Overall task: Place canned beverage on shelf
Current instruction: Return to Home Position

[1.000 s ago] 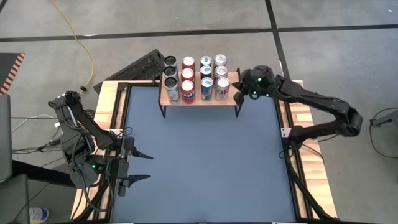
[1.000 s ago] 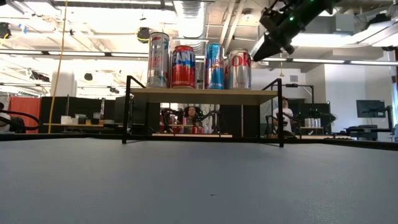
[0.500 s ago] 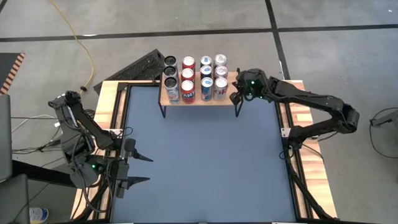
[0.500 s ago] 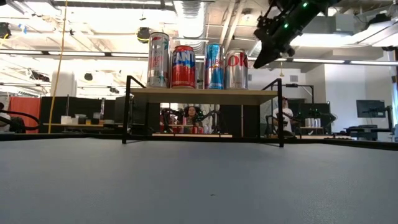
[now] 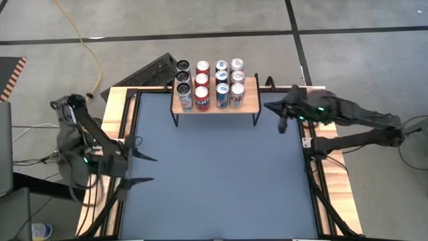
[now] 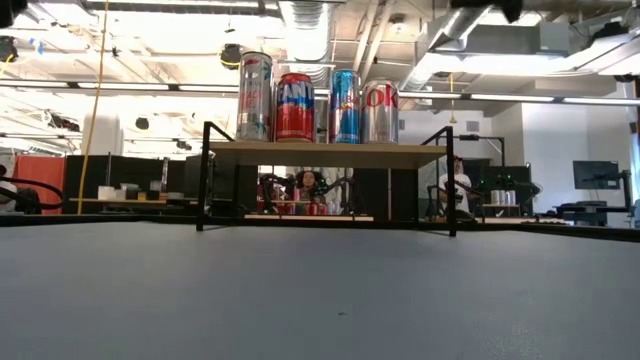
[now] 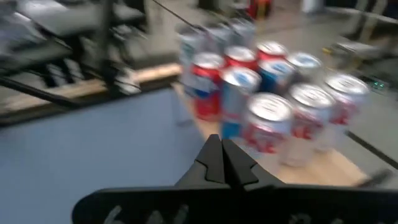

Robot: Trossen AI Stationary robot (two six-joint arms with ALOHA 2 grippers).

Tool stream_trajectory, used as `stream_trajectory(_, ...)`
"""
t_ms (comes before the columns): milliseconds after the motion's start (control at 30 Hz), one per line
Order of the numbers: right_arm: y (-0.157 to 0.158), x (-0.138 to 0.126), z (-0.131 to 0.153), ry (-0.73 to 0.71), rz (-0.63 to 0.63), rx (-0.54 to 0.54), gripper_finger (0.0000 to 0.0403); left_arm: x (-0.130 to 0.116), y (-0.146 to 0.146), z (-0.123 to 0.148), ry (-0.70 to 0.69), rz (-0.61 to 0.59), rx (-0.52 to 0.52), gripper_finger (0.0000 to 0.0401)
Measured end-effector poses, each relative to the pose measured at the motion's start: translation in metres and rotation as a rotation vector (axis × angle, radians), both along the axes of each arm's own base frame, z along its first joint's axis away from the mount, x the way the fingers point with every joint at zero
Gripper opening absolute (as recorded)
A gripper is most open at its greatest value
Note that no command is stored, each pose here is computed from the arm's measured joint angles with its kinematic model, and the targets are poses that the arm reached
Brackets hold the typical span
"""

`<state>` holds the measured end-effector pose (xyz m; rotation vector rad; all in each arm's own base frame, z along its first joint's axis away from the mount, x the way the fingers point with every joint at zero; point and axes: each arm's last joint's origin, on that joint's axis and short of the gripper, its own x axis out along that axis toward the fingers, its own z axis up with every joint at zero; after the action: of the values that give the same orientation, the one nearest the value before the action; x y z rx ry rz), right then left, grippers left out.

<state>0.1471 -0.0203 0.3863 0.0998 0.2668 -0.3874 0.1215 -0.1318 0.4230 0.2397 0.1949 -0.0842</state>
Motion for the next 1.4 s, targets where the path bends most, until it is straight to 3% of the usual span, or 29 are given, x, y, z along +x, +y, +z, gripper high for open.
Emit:
stream_trajectory(167, 0.023, -0.011, 0.005, -0.033, 0.162, -0.010, 0.0000, -0.011, 0.011, 0.004, 0.011, -0.118, 0.010, 0.0227)
stream_trajectory(267, 0.034, -0.011, -0.001, -0.021, 0.205, -0.044, 0.0000, -0.014, 0.015, -0.007, 0.024, -0.120, 0.026, 0.0227)
stream_trajectory(400, 0.045, -0.014, -0.031, -0.020, 0.120, -0.063, 0.0000, -0.024, 0.030, -0.027, -0.035, -0.097, -0.104, 0.0227)
stream_trajectory(533, 0.053, -0.018, -0.054, -0.143, 0.097, -0.014, 0.0000, -0.036, 0.047, -0.043, -0.139, -0.078, -0.221, 0.0227)
stream_trajectory(800, 0.063, -0.016, -0.071, -0.290, 0.313, -0.061, 0.0000, -0.047, 0.062, -0.075, -0.193, -0.111, -0.300, 0.0227)
stream_trajectory(933, 0.056, -0.025, -0.068, -0.327, 0.293, -0.051, 0.0000, -0.055, 0.070, -0.079, -0.235, -0.198, -0.358, 0.0227)
stream_trajectory(1133, 0.040, -0.062, -0.058, -0.433, 0.276, -0.068, 0.0000, -0.075, 0.097, -0.073, -0.322, -0.207, -0.456, 0.0227)
stream_trajectory(1267, 0.032, -0.081, -0.064, -0.440, 0.266, 0.056, 0.0000, -0.078, 0.102, -0.080, -0.287, -0.202, -0.431, 0.0227)
stream_trajectory(1400, 0.028, -0.089, -0.076, -0.461, 0.209, 0.190, 0.0000, -0.080, 0.107, -0.090, -0.274, -0.140, -0.472, 0.0227)
